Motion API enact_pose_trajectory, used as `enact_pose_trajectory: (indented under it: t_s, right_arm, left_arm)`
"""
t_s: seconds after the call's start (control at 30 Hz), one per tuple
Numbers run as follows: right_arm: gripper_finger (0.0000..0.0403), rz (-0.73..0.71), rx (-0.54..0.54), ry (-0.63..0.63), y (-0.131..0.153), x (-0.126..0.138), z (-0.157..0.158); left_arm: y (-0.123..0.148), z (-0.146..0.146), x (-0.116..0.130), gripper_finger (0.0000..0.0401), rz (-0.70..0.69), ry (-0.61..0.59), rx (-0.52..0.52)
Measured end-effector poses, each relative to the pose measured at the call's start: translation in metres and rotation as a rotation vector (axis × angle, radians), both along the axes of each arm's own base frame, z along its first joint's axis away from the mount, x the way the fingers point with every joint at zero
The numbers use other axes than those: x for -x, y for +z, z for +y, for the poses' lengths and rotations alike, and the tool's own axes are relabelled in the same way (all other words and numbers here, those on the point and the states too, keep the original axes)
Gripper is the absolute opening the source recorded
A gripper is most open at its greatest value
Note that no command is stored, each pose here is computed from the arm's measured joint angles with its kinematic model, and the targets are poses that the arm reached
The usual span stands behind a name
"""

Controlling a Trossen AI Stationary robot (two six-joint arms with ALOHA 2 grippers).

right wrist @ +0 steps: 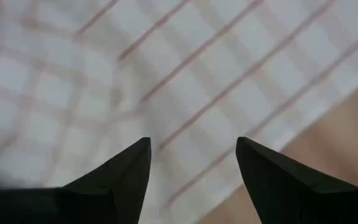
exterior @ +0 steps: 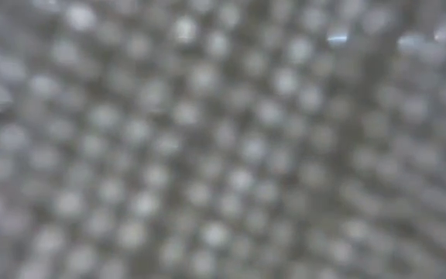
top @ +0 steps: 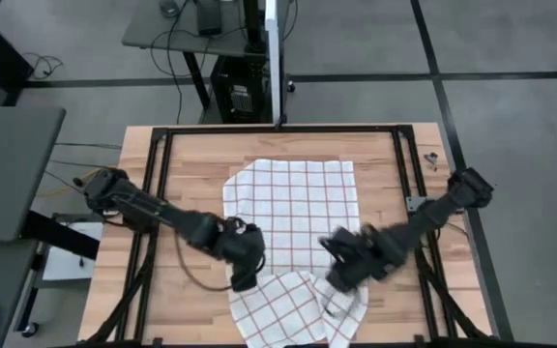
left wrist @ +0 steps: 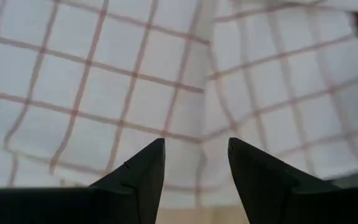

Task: Roll towel
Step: Roll the white towel

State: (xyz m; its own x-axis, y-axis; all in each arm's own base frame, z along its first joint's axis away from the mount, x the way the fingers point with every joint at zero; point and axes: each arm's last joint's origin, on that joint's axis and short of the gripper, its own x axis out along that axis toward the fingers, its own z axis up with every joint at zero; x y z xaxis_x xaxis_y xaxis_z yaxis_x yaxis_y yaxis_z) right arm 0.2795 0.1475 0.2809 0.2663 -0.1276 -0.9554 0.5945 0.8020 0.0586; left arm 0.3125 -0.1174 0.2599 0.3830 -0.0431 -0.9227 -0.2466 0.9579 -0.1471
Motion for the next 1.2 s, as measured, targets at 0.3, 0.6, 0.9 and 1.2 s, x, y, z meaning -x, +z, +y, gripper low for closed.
enact_pose_trajectory:
  t_s: [0.3,0.6,0.9,1.2]
  right_arm:
    - [0.0214,0.053,-0.032,-0.015,-0.099,-0.014,-0.080]
    - [0.0213,0.019,-0.137,-0.111,-0.145,-0.001,-0.132]
    - [0.0212,-0.022,-0.120,-0.207,-0.149,0.000,-0.181]
    - [0.0213,-0.095,-0.110,-0.372,-0.148,0.004,-0.230]
  left_arm:
    - [-0.067,0.068,0.003,0.0159,0.082,0.229,-0.008]
    - [-0.096,0.118,0.019,0.0159,0.168,0.338,-0.116]
    - [-0.113,0.176,0.033,0.0159,0.187,0.323,-0.095]
    - [-0.109,0.257,0.056,0.0159,0.186,0.363,-0.184]
